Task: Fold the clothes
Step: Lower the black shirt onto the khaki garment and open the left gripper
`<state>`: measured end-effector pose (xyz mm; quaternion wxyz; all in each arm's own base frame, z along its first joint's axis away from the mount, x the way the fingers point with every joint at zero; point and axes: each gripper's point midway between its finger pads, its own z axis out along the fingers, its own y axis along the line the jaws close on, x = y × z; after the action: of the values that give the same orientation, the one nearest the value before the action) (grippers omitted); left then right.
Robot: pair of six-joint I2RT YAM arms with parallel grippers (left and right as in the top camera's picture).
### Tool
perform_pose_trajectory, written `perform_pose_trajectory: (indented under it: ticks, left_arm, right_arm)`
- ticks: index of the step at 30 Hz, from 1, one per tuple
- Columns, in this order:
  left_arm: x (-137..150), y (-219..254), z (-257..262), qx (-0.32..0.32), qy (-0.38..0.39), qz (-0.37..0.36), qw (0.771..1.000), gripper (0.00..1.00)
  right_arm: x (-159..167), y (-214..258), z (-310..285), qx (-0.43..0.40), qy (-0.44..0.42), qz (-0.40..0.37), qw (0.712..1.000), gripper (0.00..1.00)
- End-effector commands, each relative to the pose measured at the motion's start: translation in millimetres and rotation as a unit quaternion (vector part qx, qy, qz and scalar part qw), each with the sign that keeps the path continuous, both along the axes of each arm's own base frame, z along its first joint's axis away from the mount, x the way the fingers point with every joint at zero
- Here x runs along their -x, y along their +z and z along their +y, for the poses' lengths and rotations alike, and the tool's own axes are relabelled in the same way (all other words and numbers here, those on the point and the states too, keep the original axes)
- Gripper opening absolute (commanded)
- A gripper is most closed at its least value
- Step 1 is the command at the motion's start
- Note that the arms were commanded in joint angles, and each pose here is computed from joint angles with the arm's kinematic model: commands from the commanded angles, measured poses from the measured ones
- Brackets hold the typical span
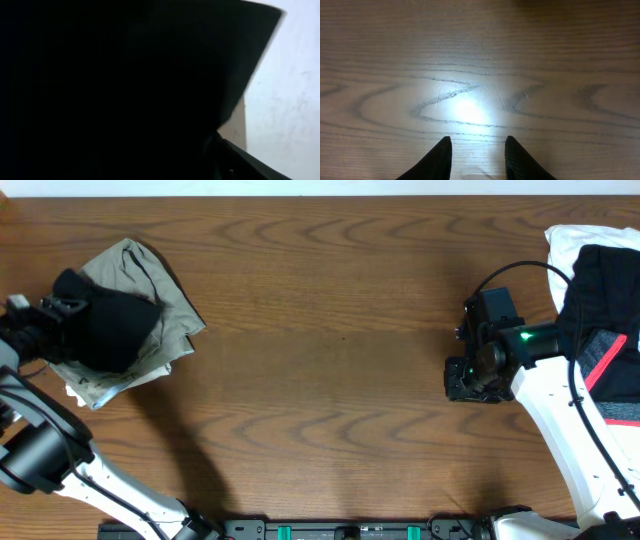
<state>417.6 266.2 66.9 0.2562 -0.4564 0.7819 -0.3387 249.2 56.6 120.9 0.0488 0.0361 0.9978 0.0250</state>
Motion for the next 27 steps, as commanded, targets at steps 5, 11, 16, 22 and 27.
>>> perform_pose_trajectory:
  ticks: [5,11,16,22,27]
  left_arm:
    - [26,-46,9,-0.001,0.01,0.06,0.998,0.73]
    - [11,4,1,-0.015,-0.028,-0.024,0.999,0.84]
    - [2,76,-12,-0.102,-0.06,-0.079,0.99,0.98]
    - [-5,166,-64,-0.247,-0.098,-0.101,0.959,0.99]
    - [-5,213,-153,-0.327,-0.17,-0.114,0.923,0.98]
  right_arm:
    - [-1,-2,-4,0.01,0.001,0.002,1.0,0.34]
    - [-5,-1,-5,0.012,0.0,-0.007,1.0,0.41]
    - [-17,1,-1,0.004,0.0,-0.03,1.0,0.69]
    - [-42,6,4,-0.007,0.0,-0.082,0.997,0.89]
    - [-75,18,9,-0.022,-0.004,-0.154,0.988,0.99]
